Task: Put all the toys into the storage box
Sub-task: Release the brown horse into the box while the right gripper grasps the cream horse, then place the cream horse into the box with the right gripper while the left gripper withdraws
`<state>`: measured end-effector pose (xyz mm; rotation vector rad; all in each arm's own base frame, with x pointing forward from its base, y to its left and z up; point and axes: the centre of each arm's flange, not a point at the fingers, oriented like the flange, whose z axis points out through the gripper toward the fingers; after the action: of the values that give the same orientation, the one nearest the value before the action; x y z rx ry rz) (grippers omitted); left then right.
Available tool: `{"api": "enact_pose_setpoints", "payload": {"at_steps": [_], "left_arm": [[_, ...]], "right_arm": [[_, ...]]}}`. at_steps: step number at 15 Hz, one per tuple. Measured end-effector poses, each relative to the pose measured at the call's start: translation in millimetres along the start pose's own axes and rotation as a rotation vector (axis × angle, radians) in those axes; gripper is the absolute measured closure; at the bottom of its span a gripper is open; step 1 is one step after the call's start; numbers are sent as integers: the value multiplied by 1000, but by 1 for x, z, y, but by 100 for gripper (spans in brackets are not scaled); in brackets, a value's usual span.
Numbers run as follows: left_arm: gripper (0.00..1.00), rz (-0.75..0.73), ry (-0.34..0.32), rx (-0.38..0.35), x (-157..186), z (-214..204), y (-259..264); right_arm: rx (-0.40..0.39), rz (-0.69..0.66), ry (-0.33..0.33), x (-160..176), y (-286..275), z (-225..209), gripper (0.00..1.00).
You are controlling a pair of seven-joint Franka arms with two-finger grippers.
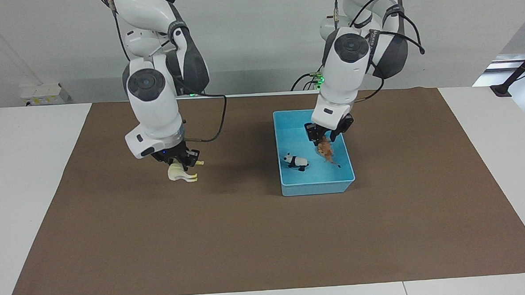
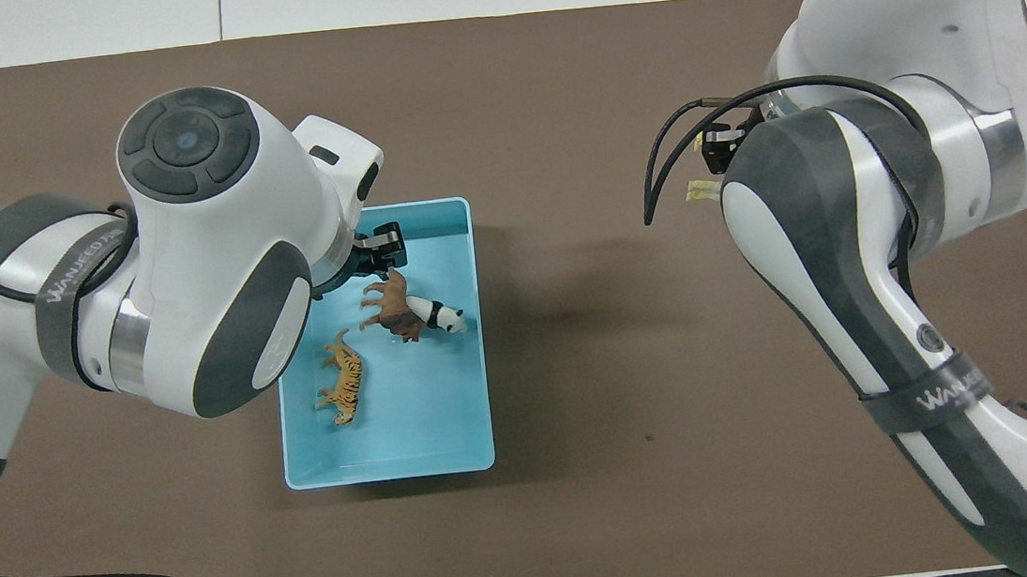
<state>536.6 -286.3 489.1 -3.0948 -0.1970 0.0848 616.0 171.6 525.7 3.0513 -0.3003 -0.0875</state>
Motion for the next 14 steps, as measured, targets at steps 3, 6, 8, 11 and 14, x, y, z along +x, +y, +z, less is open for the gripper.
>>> {"api": "enact_pose_setpoints", "payload": {"at_steps": [3, 6, 8, 11, 14], "left_arm": [[0, -25, 10, -4, 10, -7, -21], [0, 6, 45, -25, 36, -31, -82], [0, 42, 80, -38, 55, -52, -148], [0, 101, 106, -36, 63, -78, -235], [0, 151, 80, -29, 53, -92, -287]], "right_arm": [[9, -32, 24, -19, -30, -25, 59], [20, -7, 41, -38, -63, -34, 59], [74, 26, 67, -69, -111, -54, 59], [178, 31, 113, -123, -199, -70, 59], [219, -5, 146, -155, -274, -32, 59]]}}
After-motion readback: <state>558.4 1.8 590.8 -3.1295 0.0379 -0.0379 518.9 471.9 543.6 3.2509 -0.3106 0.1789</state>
